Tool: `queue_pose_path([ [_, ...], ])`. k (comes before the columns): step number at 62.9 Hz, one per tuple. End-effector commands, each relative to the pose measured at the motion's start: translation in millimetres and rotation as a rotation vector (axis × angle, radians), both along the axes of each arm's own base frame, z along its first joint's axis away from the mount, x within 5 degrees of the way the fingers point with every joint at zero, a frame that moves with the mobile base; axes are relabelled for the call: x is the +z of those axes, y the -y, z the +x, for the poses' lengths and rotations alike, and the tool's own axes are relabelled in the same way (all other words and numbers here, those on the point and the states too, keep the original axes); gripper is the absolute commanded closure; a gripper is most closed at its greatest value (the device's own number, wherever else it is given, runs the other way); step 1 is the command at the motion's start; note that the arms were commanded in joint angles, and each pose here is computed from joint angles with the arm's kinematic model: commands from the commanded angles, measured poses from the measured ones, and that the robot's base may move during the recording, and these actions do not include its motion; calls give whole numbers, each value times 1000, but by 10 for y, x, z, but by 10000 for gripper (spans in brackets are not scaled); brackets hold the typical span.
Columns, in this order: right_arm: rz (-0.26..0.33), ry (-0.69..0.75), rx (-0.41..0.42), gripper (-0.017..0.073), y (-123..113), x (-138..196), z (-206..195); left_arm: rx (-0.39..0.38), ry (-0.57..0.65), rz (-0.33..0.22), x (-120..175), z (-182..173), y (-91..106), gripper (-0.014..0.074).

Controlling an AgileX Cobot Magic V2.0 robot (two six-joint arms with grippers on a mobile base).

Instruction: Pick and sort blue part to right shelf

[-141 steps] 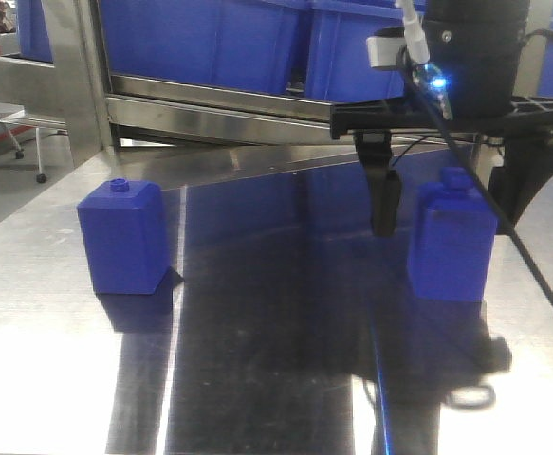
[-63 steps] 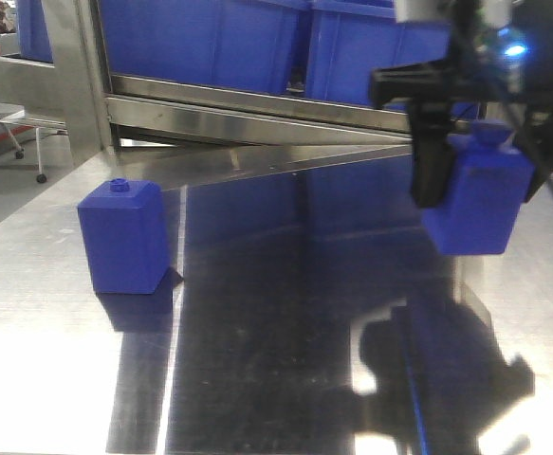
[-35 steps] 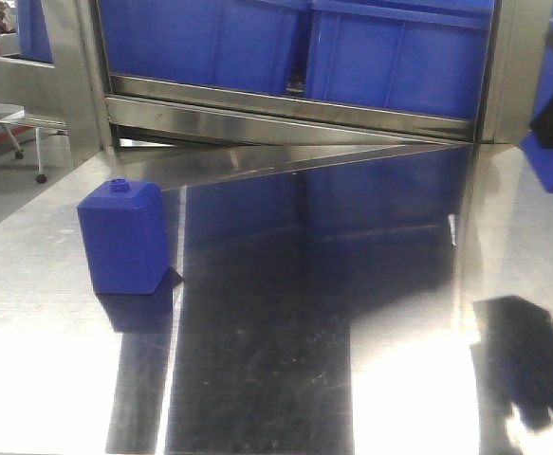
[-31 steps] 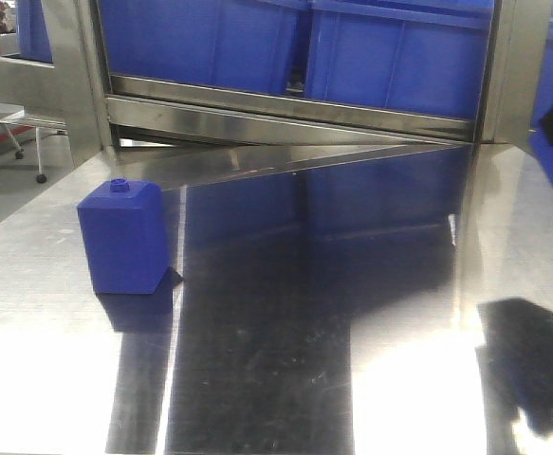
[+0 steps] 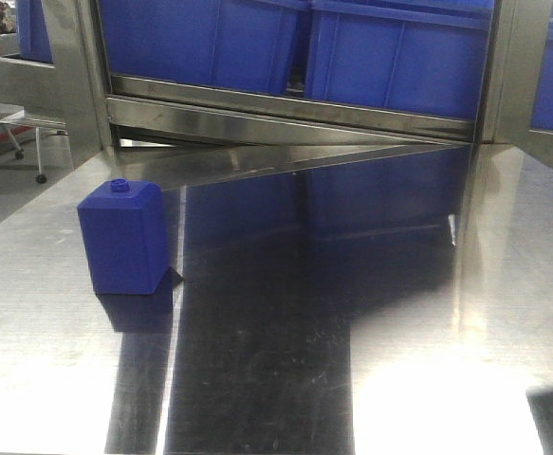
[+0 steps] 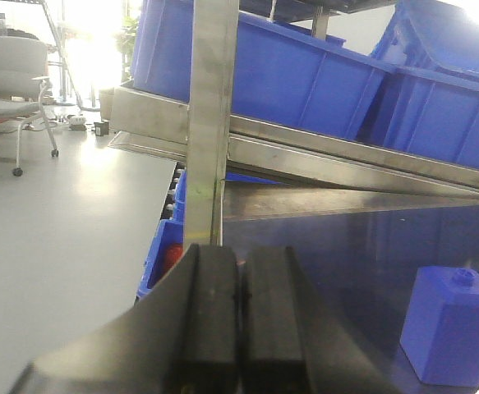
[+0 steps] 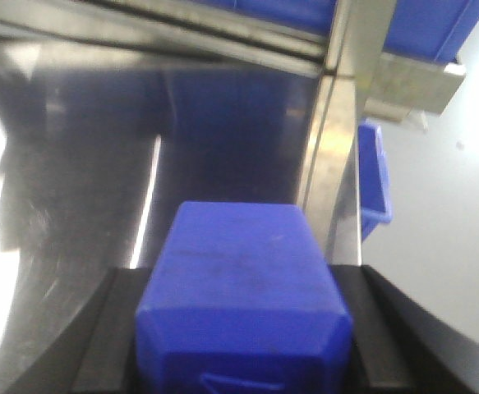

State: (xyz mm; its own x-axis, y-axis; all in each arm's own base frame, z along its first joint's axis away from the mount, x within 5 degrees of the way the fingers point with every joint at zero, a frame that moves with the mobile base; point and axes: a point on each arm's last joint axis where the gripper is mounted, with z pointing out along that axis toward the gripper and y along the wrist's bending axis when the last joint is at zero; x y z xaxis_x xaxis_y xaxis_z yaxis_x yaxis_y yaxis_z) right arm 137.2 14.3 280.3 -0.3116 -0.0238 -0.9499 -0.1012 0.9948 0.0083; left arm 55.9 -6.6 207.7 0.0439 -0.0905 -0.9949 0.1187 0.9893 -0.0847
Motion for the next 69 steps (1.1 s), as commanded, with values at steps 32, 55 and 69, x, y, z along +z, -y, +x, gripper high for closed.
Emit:
queue_pose_path([
  [32,47,363,-14,151,88,405,-751,2,89,-32,24,-16,-8,470],
  [55,47,363,-14,151,88,405,-751,2,89,-32,24,-16,-8,470],
  [69,47,363,-14,151,88,405,-751,2,89,-32,24,-16,-8,470],
])
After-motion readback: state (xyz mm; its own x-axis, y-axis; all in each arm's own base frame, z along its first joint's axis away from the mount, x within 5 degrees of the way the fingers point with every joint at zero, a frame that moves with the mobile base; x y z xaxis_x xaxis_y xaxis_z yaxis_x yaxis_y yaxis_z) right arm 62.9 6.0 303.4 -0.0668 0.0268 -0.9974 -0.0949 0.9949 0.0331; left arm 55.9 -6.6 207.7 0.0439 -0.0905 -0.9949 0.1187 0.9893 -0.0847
